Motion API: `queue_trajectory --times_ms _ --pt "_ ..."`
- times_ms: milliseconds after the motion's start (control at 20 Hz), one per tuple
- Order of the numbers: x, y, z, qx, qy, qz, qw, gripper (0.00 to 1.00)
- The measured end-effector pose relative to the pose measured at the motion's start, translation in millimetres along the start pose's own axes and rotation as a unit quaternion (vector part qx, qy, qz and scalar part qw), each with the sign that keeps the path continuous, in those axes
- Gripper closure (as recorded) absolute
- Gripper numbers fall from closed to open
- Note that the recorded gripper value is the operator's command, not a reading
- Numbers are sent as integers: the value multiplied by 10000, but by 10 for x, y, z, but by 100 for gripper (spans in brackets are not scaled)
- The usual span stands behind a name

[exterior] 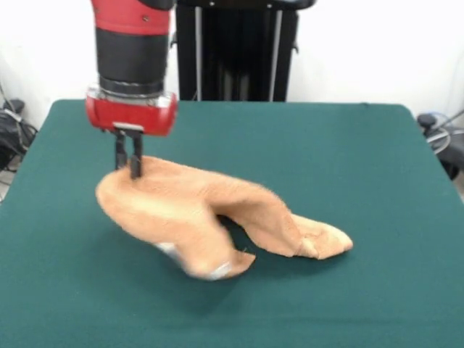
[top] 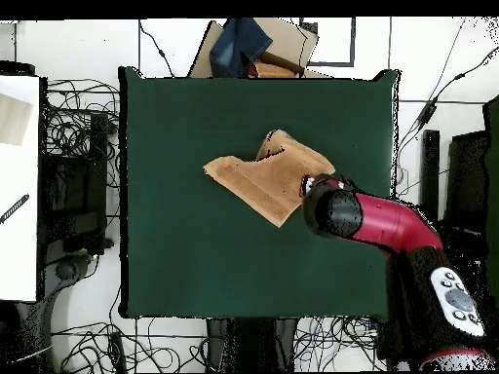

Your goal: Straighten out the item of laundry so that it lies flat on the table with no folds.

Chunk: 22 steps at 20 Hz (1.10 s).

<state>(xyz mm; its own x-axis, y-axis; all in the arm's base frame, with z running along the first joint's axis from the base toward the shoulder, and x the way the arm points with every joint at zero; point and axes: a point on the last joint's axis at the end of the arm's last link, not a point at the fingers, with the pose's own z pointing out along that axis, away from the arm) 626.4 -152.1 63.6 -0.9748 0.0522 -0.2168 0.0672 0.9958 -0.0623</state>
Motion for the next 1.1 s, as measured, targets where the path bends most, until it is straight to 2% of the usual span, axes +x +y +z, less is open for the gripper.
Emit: queue_trajectory --times_ms 50,450,1100 --pt "41 -141 -66 18 24 109 9999 100" --pt "139 -423 -261 -9 103 349 9993 100" --pt "105 -405 -489 -161 112 351 9992 100"
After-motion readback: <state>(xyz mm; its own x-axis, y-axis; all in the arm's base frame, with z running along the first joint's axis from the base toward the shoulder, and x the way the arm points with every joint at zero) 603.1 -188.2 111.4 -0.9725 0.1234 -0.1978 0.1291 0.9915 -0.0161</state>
